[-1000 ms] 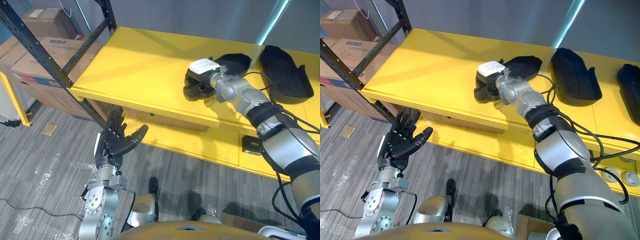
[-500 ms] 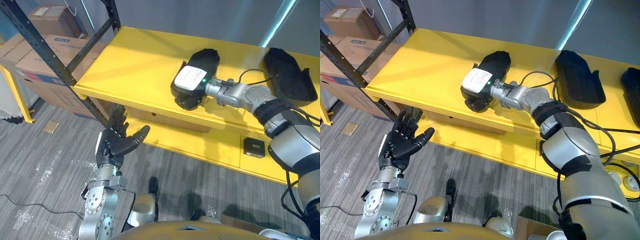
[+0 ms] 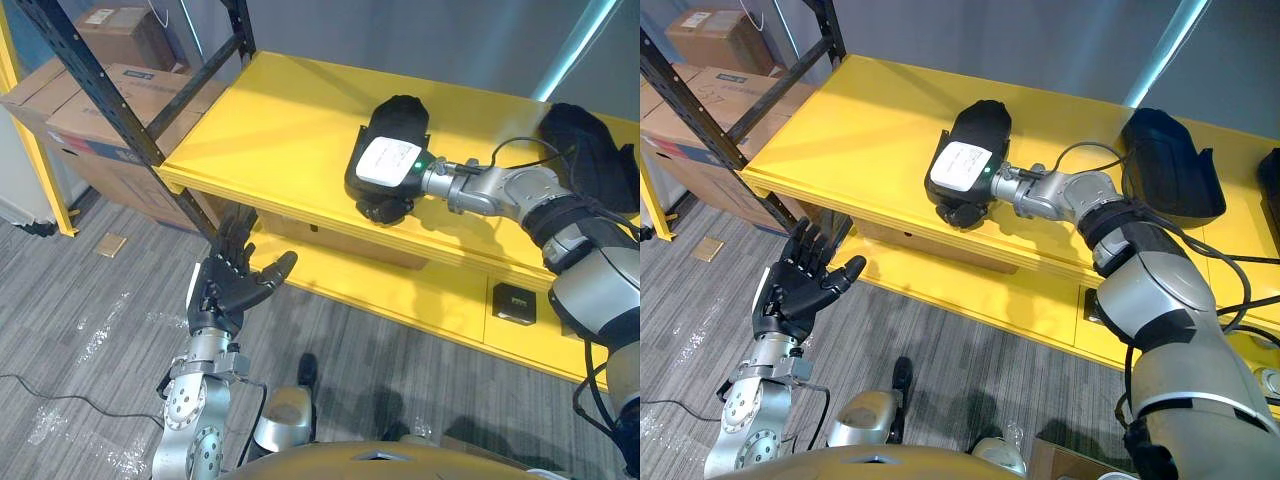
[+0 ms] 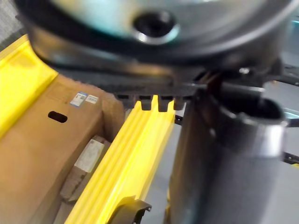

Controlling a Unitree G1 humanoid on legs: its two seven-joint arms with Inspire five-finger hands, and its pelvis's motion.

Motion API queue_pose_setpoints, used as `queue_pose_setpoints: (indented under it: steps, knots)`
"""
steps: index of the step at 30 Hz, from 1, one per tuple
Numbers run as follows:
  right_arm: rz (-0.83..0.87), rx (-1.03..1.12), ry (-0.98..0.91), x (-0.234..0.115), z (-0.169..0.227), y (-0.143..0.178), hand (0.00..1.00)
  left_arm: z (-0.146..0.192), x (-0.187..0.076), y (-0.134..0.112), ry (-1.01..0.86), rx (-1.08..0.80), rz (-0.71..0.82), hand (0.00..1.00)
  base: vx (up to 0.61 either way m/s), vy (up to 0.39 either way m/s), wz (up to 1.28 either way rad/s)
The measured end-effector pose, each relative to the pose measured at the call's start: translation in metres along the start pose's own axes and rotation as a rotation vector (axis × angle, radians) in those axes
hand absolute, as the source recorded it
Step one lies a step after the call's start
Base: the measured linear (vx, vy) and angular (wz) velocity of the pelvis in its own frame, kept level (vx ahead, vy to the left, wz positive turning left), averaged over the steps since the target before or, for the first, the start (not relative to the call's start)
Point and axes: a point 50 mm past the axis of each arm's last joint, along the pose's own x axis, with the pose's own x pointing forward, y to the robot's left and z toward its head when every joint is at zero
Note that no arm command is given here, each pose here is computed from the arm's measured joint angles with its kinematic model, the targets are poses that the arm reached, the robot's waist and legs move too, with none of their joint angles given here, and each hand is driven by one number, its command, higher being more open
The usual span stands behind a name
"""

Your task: Walk over and take three plastic housings, then place them on the shelf

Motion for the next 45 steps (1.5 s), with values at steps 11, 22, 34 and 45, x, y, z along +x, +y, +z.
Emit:
queue_pose_setpoints:
  steps: [11, 22, 34, 45]
  knots:
    - [0.018, 0.018, 0.118, -0.006, -0.015, 0.004, 0.00, -0.017, -0.002, 0.008, 0.092, 0.045, -0.011, 1.00, -0.01, -0.022, 0.02]
    - [-0.010, 0.001, 0.225, -0.009, -0.035, -0.011, 0.00, -0.022, -0.003, 0.001, 0.119, 0.040, -0.034, 1.00, 0.02, -0.043, -0.01]
    - [-0.023, 0.041, 0.313, -0.010, -0.046, -0.022, 0.00, -0.023, -0.001, -0.001, 0.118, 0.036, -0.029, 1.00, 0.00, -0.023, -0.01]
    - [-0.054, 0.049, 0.266, -0.008, -0.046, -0.035, 1.00, -0.023, -0.002, -0.005, 0.119, 0.023, -0.036, 1.00, -0.01, -0.052, -0.01]
